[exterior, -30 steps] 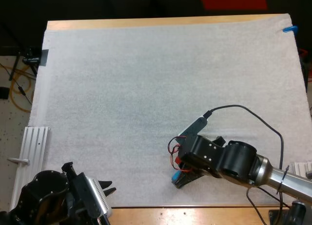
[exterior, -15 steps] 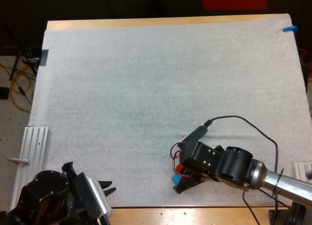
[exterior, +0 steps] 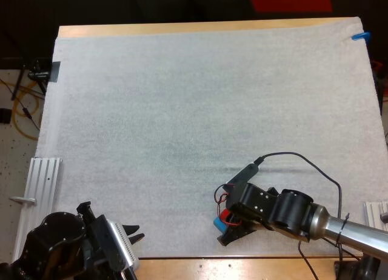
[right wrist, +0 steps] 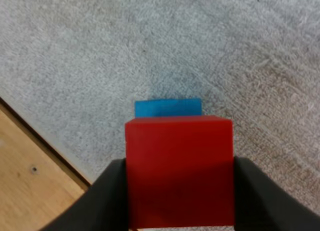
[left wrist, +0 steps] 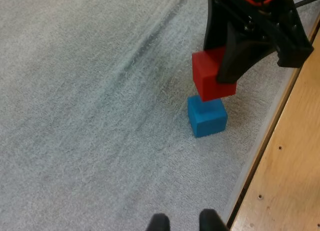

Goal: Stack red cube on blue cube

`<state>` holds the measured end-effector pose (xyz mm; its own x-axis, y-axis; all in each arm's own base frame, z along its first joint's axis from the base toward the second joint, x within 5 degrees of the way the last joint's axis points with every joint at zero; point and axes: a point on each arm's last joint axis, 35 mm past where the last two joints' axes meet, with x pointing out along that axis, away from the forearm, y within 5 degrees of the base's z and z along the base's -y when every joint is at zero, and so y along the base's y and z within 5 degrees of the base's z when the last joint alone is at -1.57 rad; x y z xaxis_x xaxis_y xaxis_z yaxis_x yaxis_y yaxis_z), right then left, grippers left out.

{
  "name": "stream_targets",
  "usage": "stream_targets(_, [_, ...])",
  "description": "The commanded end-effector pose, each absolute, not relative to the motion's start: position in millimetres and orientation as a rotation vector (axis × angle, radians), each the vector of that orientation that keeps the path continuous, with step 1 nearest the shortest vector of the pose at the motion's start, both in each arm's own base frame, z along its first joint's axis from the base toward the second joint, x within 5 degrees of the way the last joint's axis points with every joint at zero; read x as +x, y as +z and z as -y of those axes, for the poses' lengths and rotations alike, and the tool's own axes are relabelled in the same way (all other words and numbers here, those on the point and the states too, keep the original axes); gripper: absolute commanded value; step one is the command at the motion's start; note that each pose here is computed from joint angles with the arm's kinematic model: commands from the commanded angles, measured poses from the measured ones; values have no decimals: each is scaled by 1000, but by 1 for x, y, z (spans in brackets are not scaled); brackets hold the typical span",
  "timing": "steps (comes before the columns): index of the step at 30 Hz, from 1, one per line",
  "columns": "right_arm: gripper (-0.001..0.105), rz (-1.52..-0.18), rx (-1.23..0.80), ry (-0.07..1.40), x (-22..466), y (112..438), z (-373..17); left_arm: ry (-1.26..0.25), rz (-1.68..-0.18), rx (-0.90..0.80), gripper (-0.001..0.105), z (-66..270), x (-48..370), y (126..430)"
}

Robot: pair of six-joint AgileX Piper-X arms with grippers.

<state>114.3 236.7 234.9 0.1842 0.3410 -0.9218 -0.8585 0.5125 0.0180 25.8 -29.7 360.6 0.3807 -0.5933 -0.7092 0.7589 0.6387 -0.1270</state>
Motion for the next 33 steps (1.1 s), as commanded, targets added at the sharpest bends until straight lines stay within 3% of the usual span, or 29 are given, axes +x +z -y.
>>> stream_targets(1, [24,-1049,-588,944,115,235,-238,-879,-800,222,12,30,26,361])
stream_targets(26, [24,-1073,-627,993,119,208,-249,-879,-800,222,12,30,26,361])
stream_targets(28, [27,-1073,-627,993,119,208,-249,-879,-800,222,12,30,26,361])
stream_targets(33, [56,-1075,-624,991,119,208,-249,-879,-800,222,12,30,26,361])
